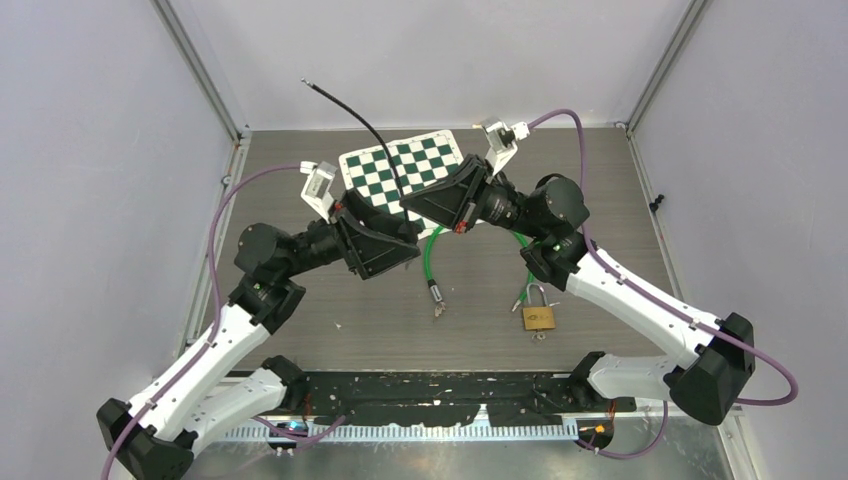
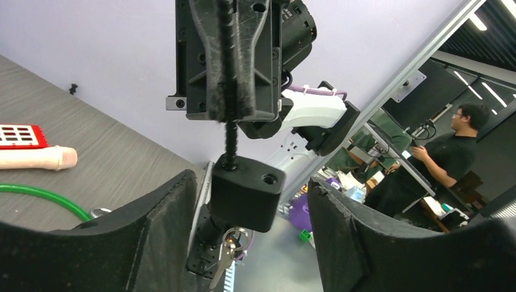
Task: Lock with the key
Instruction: Lock the lock.
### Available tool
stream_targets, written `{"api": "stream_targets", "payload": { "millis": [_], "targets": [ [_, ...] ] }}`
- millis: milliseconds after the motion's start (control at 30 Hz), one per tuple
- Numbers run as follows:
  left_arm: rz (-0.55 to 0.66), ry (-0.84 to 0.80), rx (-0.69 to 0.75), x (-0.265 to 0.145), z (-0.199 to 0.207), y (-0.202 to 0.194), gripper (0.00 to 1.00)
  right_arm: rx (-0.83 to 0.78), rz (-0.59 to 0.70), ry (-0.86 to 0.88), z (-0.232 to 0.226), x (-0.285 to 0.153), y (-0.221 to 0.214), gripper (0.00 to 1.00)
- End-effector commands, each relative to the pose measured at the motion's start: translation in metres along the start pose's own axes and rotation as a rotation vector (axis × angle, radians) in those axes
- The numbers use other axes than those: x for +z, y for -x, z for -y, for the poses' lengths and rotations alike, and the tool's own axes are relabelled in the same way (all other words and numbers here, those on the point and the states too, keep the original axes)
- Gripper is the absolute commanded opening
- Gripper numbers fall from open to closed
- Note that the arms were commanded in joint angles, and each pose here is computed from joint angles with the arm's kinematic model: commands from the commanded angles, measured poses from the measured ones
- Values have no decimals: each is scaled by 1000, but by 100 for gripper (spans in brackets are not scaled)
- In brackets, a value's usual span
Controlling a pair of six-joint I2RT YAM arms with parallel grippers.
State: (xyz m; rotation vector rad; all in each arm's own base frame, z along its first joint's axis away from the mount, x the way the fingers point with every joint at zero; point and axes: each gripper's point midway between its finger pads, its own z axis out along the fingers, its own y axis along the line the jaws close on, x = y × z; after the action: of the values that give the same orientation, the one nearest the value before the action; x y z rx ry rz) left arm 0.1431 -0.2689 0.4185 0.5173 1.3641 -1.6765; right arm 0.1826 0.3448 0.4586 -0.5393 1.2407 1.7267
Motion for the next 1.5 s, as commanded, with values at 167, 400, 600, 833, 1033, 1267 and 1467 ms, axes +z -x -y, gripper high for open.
{"api": "stream_targets", "payload": {
  "millis": [167,400,600,833,1033,1267,1467],
  "targets": [
    [11,-76,-6,3,12,3,41,-22,77,104,-29,4,26,5],
    [17,-54,6,2,7,2,6,-12,52,75,-20,4,17,5],
    [23,-14,5,1,0,1,48,3,44,55,-13,5,13,5],
    [39,2,22,-2,-1,3,64,5,55,54,-14,5,16,5],
    [57,8,31,-2,-4,4,60,24,41,57,-11,5,11,5],
    [87,-8,27,3,-7,9,54,51,42,76,-9,6,8,5],
    [81,-2,17,2,-12,4,11,56,42,76,-9,6,8,5]
  ]
}}
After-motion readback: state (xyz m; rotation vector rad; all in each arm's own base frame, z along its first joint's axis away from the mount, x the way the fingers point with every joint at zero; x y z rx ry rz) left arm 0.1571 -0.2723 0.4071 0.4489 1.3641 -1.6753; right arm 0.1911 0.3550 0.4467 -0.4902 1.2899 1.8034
